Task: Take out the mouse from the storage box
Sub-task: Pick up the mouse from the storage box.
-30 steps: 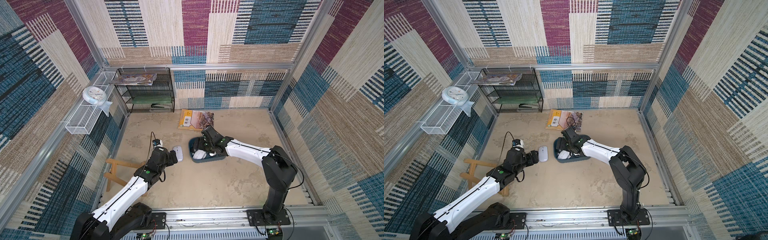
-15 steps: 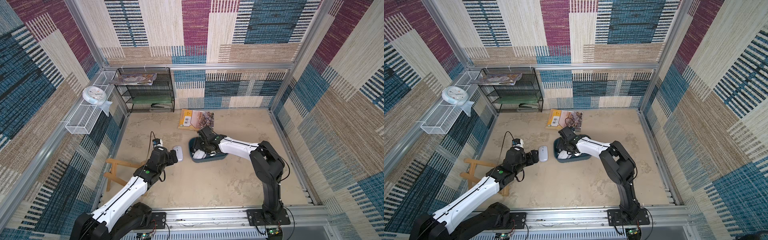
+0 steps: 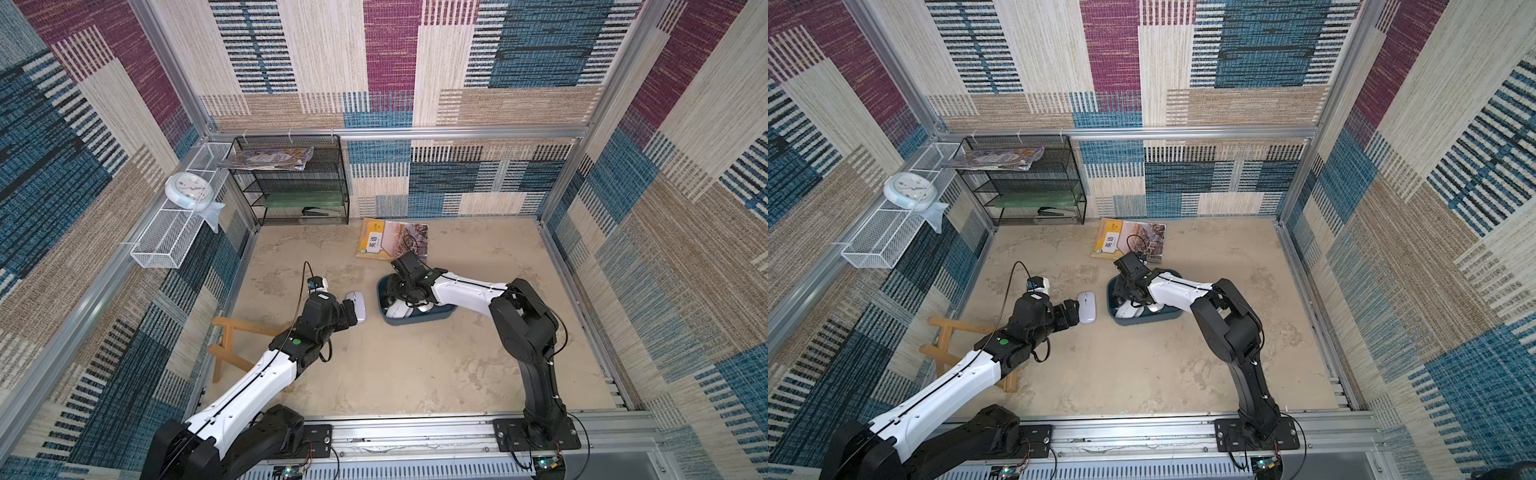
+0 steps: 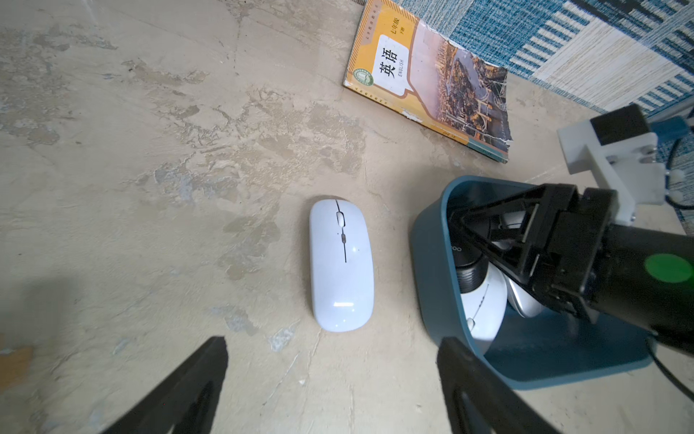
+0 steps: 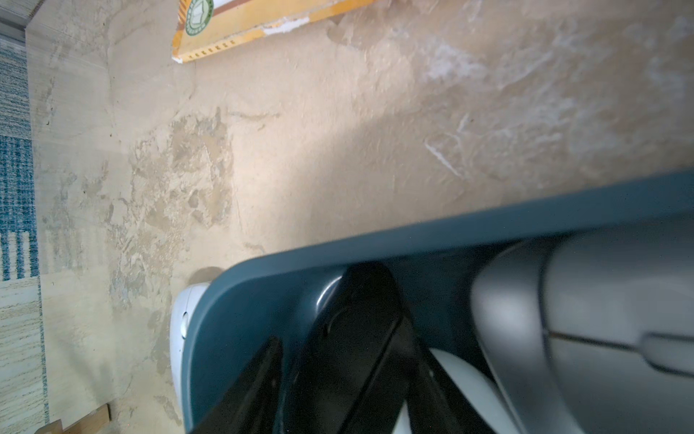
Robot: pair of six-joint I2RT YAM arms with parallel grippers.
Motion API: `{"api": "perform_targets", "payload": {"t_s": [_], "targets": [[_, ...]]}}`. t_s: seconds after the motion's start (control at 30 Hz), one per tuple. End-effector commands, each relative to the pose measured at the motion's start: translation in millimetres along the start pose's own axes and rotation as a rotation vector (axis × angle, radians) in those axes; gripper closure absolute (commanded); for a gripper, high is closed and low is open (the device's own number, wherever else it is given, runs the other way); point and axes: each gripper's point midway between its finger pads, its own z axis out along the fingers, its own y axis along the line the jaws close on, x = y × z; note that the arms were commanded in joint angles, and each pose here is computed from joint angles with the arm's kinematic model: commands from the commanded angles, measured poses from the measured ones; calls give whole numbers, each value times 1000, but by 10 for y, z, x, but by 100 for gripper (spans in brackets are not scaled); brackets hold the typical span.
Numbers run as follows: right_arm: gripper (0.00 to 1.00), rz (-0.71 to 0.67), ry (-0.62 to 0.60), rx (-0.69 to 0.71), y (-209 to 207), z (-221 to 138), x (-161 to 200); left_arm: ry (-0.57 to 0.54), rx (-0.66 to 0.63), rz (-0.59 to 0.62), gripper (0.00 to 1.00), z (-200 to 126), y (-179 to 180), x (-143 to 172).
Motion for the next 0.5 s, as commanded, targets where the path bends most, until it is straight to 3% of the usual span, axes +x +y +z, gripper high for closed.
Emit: {"api": "perform_targets", "payload": {"t_s": [0.0, 0.17, 0.47], "targets": [[47, -9, 56, 0, -16, 47, 119, -15, 3, 6, 8, 0, -14, -46], [56, 11, 75, -20, -14, 94, 132, -20, 4, 5, 8, -8, -12, -49], [70, -6, 1, -114, 194, -265, -59, -11, -3, 12, 8, 18, -14, -45]]}}
